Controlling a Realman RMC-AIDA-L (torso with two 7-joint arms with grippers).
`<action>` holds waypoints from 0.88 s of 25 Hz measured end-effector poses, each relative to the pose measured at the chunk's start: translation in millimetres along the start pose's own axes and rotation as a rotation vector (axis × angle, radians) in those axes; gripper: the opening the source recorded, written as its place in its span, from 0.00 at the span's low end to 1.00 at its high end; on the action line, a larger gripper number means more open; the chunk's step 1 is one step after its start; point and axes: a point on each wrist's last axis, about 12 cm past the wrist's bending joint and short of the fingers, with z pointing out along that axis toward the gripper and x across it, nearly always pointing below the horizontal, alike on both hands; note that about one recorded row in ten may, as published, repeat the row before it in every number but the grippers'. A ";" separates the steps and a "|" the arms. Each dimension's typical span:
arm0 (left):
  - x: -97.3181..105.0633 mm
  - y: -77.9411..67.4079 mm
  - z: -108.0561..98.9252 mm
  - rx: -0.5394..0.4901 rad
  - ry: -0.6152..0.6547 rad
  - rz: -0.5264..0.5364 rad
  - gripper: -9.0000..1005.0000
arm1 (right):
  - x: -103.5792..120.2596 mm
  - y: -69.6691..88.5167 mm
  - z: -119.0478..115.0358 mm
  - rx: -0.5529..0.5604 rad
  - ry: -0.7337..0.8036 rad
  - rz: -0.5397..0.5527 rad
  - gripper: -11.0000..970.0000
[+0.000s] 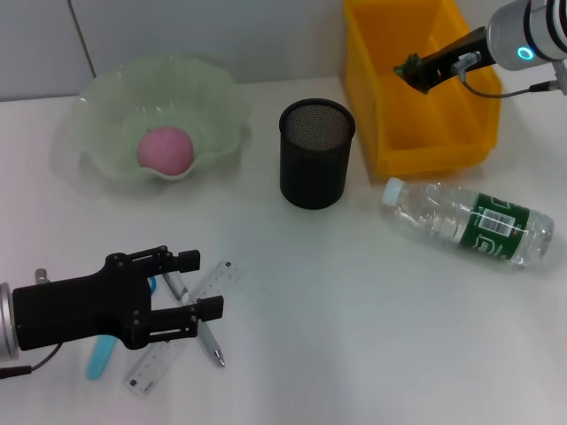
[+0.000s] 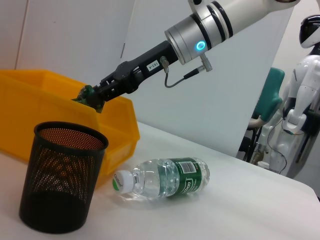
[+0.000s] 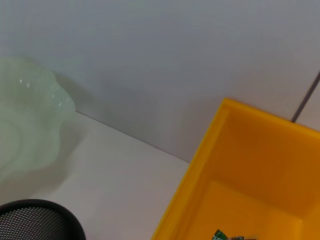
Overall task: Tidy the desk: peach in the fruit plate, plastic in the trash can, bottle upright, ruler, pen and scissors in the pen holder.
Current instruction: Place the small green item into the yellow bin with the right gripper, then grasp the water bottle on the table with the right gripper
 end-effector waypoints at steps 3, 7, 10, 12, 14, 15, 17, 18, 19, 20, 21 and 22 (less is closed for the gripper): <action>-0.1 0.2 0.1 -0.001 0.000 0.000 0.78 | 3.5 -0.8 1.7 0.003 0.000 0.009 0.25; -0.1 0.2 0.1 -0.001 0.000 0.000 0.78 | 5.6 -1.0 2.4 0.001 0.003 0.015 0.38; -0.4 0.2 0.2 0.000 0.000 0.001 0.78 | 5.9 -1.0 2.6 0.001 0.004 0.015 0.51; -0.5 0.3 0.3 0.001 0.000 0.001 0.78 | 6.0 -0.7 2.7 0.000 0.004 0.014 0.58; -0.5 0.3 0.3 0.001 0.000 0.001 0.78 | 6.1 -0.6 2.8 0.000 0.004 0.014 0.63; -0.6 0.3 0.4 0.001 0.000 0.002 0.78 | 6.1 -0.6 2.8 0.000 0.004 0.014 0.66; -0.6 0.3 0.4 0.001 0.000 0.002 0.78 | 6.0 -0.7 2.6 0.001 0.003 0.014 0.71; -0.6 0.3 0.4 0.001 0.000 0.002 0.78 | 6.0 -0.7 2.6 0.001 0.003 0.014 0.71; -0.6 0.3 0.4 0.001 0.000 0.002 0.78 | 5.6 -1.0 2.1 0.002 0.001 0.014 0.71; -0.9 0.4 0.6 0.002 0.000 0.003 0.78 | 4.7 -2.1 -0.9 0.001 -0.010 0.021 0.71; -1.1 0.4 0.7 0.002 0.000 0.003 0.78 | 4.7 -2.1 -0.9 0.001 -0.010 0.021 0.71; -1.2 0.5 0.7 0.002 0.000 0.003 0.78 | 4.1 -3.7 -5.5 -0.003 -0.033 0.035 0.71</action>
